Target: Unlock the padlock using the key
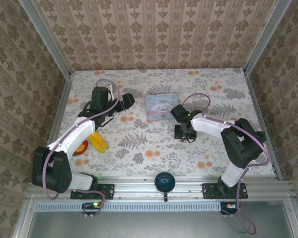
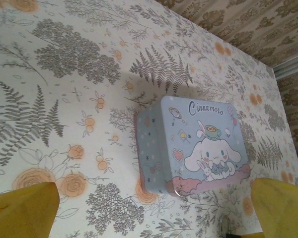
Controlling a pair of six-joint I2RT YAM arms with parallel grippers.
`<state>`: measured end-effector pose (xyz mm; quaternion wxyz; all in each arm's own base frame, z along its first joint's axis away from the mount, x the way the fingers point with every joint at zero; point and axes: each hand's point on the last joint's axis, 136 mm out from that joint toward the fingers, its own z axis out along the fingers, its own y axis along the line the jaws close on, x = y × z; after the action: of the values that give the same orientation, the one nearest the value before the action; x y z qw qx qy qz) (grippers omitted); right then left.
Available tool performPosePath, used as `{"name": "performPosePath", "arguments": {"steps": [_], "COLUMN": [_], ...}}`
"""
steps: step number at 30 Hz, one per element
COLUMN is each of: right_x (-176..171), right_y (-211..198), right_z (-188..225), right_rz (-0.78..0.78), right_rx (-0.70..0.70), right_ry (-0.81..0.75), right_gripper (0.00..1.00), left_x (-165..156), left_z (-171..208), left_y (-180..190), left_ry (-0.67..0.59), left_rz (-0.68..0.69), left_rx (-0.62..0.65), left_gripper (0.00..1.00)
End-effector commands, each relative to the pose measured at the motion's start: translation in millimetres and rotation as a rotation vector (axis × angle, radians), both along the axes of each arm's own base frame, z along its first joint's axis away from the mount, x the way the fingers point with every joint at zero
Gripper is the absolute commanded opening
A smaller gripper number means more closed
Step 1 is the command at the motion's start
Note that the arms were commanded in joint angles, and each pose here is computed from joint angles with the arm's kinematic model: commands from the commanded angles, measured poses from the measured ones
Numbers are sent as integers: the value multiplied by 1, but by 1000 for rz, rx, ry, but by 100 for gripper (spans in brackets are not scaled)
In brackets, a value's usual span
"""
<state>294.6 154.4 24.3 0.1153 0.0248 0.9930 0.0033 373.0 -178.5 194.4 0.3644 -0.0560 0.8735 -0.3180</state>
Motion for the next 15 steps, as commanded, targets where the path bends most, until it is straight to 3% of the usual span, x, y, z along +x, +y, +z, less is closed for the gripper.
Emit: {"name": "performPosePath", "arguments": {"steps": [1, 8, 15], "right_x": [2, 0, -7], "right_y": [3, -5, -27], "right_z": [4, 30, 76], "right_rz": [-9, -26, -54], "right_rx": [-14, -27, -47], "right_ry": [2, -51, -174], "right_gripper": [53, 55, 58], "left_x": [-7, -17, -35], "left_z": [-4, 0, 11], "left_y": [11, 30, 75], "left_ry": [8, 0, -39], "left_rz": [9, 46, 159], "left_rx": [29, 48, 78], "left_gripper": [100, 100, 100]}}
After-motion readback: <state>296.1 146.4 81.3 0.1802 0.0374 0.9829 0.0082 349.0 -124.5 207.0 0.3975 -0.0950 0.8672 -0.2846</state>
